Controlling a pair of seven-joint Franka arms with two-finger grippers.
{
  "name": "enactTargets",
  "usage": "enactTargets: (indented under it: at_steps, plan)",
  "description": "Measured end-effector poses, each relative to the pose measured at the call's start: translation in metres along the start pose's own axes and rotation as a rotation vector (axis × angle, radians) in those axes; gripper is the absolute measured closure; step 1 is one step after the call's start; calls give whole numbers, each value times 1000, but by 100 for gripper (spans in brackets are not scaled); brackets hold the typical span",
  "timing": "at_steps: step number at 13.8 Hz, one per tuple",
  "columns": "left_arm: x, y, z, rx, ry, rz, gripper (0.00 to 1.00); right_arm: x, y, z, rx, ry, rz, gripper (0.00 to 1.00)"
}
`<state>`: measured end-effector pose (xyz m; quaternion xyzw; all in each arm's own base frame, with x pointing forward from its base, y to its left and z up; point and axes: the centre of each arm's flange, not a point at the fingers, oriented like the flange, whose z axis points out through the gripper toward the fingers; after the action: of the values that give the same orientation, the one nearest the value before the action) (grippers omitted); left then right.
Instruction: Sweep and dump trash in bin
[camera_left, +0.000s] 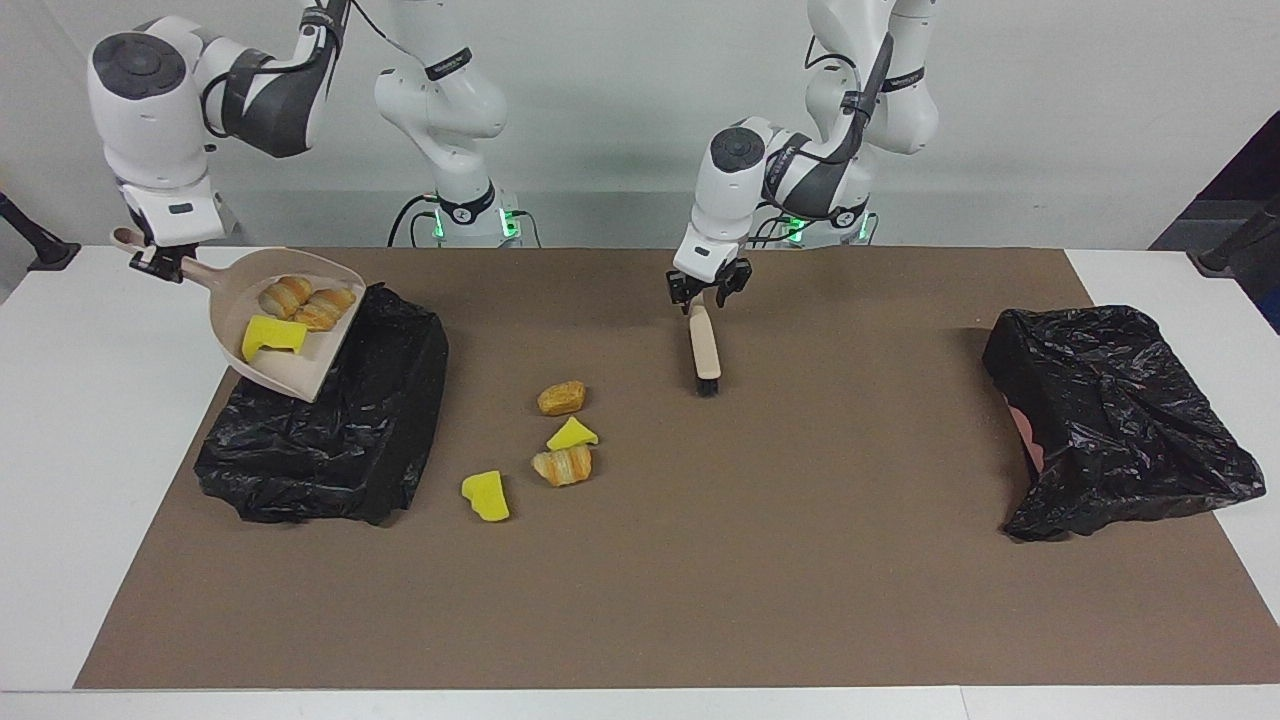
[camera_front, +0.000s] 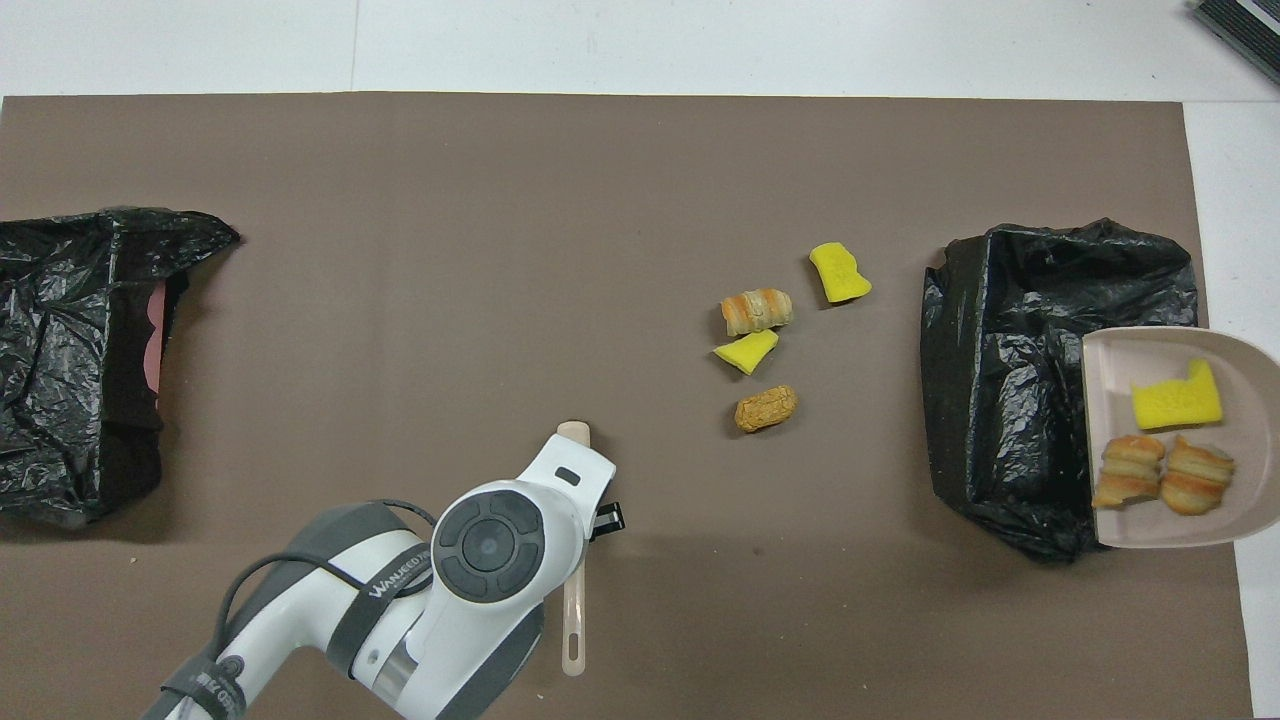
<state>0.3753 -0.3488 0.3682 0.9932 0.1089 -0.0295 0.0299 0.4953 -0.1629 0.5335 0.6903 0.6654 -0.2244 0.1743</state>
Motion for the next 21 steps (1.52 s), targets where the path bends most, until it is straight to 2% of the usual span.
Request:
enactTargets:
  at_steps: [1,2,4,6,9,12,15,19,21]
  plan:
    - [15,-2,-11,-18,13,-25,6,13,4,-9,-17,-35,-43,69]
    - [32,-6,-22,-35,26,-56,0,22,7,-16,-31,-57,-72,69]
    - [68,-23,-43,-59,48,-101,0,30,10,-22,-42,-93,-108,69]
    - [103,-44,-64,-73,68,-81,0,36,12,-25,-49,-148,-149,69]
    - [150,-88,-104,-59,63,5,0,47,14,-34,-61,-205,-190,69]
    - [187,-138,-140,-52,61,83,0,65,9,-47,-17,-274,-219,69]
    - [211,-185,-168,-40,39,155,0,90,2,-75,6,-353,-218,69]
    - [226,-236,-212,-32,18,223,0,76,-16,-125,48,-381,-145,69]
    - [227,-254,-228,6,-5,238,0,82,-28,-151,59,-376,-119,69]
